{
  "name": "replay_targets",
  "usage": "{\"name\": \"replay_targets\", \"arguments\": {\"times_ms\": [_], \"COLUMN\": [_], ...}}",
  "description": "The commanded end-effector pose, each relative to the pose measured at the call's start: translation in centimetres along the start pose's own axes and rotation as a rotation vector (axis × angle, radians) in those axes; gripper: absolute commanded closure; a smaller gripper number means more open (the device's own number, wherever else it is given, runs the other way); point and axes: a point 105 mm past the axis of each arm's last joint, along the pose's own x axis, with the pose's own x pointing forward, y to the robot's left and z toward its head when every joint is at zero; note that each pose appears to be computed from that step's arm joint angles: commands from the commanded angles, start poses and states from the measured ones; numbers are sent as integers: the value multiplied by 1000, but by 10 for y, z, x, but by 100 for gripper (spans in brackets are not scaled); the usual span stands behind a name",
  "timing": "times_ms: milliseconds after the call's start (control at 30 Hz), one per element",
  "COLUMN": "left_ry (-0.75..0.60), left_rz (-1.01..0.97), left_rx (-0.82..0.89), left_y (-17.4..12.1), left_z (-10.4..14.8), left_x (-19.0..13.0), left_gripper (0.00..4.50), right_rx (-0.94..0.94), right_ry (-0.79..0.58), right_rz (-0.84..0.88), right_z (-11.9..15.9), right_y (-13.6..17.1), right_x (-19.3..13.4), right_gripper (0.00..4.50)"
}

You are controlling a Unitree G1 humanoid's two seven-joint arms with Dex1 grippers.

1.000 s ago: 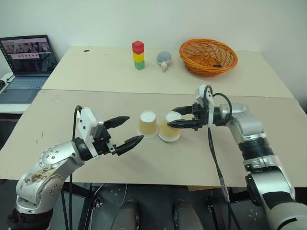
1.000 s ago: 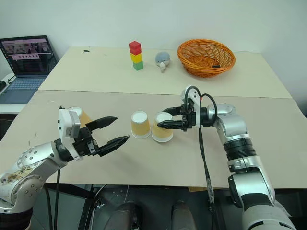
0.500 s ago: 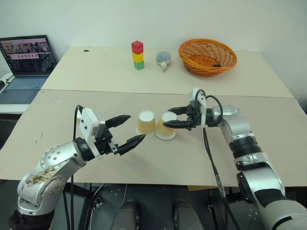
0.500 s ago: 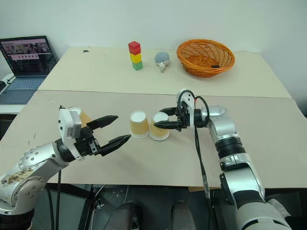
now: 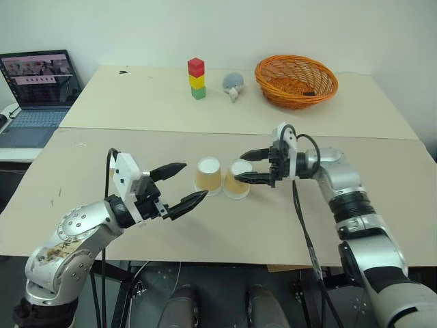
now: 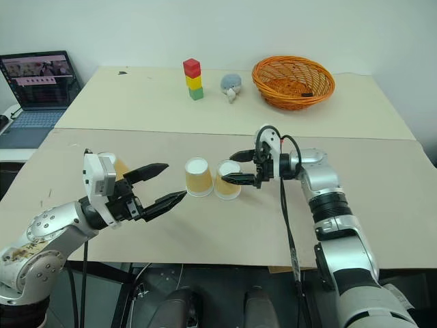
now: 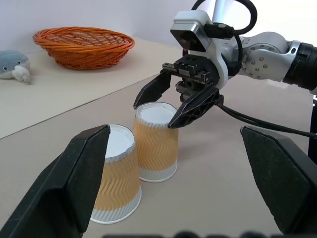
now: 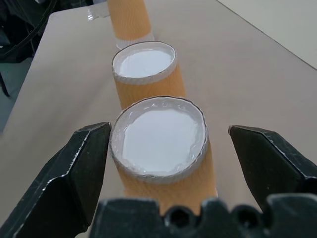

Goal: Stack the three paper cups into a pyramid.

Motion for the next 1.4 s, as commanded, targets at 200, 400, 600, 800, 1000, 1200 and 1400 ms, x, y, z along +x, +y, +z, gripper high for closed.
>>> {"name": "replay_targets", "arguments": {"times_ms": [200, 400, 600, 800, 1000, 1200, 1400], "left_ry": [-113, -207, -118, -98, -68, -67, -108], "left_rz": [5, 173, 508, 784, 929, 1037, 1095], "left_rx": [-33, -167, -225, -141, 5, 79, 46], "left_y": [3, 12, 12, 18, 35, 54, 77], "left_z": [22, 29, -15, -31, -33, -32, -32], "left_x": [0, -19, -59, -76, -92, -101, -95], "left_gripper": [0, 0, 0, 0, 0, 0, 0], "right_rx": [-52, -47, -43, -38, -44, -57, -109], "right_ry": [-155, -169, 14, -28, -53, -59, -109], "right_rz": [-115, -122, -51, -74, -64, -57, -144], "right_z": [49, 51, 16, 17, 22, 23, 36], "right_y": [4, 31, 75, 72, 68, 68, 59], "right_x": [-69, -81, -58, -53, -47, -43, -53], "right_gripper": [6, 6, 6, 6, 6, 6, 6]}}
